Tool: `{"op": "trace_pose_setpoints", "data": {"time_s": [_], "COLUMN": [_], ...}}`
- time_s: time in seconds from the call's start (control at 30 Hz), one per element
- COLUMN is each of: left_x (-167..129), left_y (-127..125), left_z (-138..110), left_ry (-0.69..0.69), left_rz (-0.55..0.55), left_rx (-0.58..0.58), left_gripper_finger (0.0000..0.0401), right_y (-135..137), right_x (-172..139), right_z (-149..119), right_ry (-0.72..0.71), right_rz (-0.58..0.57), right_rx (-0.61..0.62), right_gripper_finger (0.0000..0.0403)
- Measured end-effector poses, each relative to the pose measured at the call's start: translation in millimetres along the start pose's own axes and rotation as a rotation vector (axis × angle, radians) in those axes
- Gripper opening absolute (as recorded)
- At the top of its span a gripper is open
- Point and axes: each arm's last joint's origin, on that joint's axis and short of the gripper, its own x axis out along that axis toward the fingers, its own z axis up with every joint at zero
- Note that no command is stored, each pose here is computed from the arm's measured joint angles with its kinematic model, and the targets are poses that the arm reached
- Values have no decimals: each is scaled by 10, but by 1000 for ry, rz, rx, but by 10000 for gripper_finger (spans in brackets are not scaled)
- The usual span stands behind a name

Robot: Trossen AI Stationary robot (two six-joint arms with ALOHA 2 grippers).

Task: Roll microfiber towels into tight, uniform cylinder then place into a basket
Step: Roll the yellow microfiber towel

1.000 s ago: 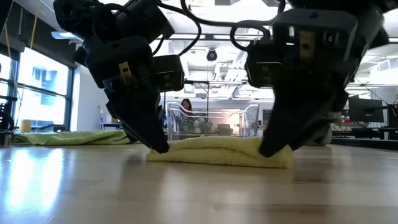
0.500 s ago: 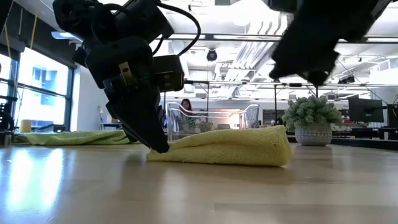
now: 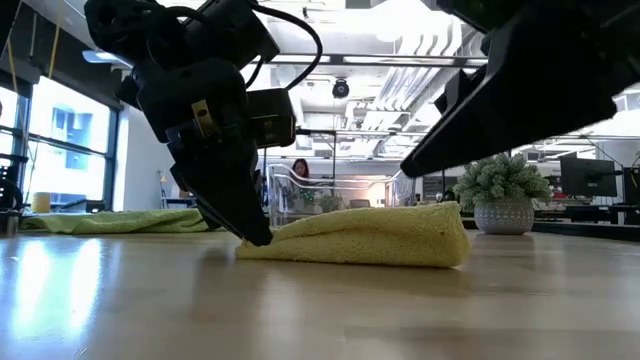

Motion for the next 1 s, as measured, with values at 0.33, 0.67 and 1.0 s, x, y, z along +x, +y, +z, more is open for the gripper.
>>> {"op": "trace_pose_setpoints", "data": {"time_s": [0.33,0.67,1.0], "left_x": [0,1,-32], "left_y": [-1,-3,-26], "left_z": [7,38,54], "left_ry": [-7,-43,-50], "left_rz": [-3,-3,-16], "left_rx": [0,11,155], "left_gripper_finger": [17,19,87], "right_y": [-88,-203,-242], "right_x": [42,72,49], "right_z": [-127,-154,-237], "right_ry": [116,177,260], "right_rz": [-58,-93,-139], "right_rx": [4,56,104], "right_gripper_finger": [103,103,103]}}
